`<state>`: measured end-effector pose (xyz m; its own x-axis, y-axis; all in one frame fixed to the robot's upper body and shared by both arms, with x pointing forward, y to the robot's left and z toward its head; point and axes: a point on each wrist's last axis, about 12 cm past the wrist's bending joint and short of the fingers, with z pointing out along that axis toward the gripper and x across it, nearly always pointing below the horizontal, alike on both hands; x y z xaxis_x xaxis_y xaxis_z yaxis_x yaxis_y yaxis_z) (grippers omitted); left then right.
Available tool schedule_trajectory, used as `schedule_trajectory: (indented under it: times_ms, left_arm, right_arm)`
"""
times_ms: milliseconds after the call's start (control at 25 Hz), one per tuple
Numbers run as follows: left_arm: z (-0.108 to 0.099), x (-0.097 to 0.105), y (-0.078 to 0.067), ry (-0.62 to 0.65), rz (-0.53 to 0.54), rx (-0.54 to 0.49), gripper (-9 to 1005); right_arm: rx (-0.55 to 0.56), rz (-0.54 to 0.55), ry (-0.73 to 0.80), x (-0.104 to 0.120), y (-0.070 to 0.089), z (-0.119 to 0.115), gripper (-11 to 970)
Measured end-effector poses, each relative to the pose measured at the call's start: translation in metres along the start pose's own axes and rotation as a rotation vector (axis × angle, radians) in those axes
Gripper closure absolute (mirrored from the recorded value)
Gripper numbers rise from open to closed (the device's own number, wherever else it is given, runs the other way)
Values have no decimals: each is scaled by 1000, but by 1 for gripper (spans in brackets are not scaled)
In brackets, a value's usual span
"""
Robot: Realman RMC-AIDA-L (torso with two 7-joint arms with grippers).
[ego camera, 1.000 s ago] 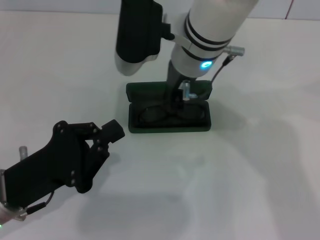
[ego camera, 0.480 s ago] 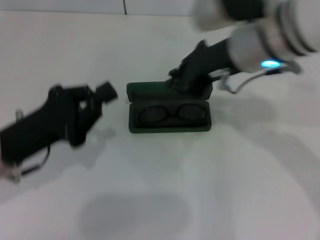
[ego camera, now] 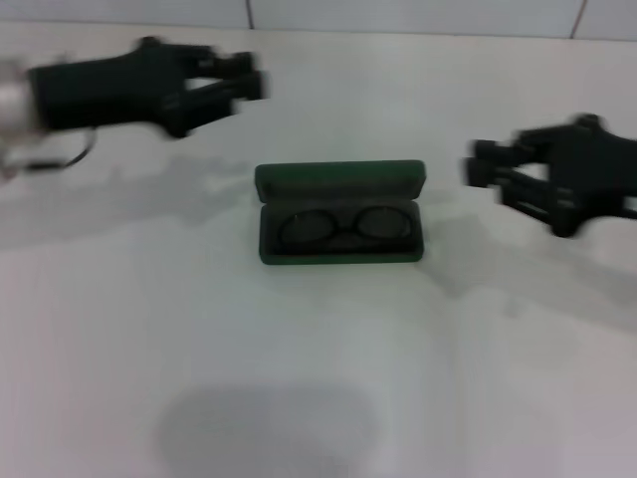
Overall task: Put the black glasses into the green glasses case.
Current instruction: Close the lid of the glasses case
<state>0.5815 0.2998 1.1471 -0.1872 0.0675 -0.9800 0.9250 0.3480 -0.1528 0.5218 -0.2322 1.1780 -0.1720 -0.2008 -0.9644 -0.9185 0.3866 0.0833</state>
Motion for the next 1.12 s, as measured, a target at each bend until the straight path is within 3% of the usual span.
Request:
schedule_trajectory:
  times_ms: [80,200,360,640,1120]
  left_arm:
    - [34,-10,12,149,35,21,836]
    - [69,-8,18,304,58,8,702]
    - [99,-5,17,398,110,7,670]
    - [111,-4,16,403,112,-8,674]
    - [120,15,5,471,113,22,697]
  right_arm:
    - [16,42,-65,13,-2,-17,804]
    - [44,145,-145,37,-10,-40,803]
    - [70,218,-184,60,-16,-56,801]
    - [104,251,-197,79,-18,-62,799]
    - [88,267,-178,82,-24,-51,795]
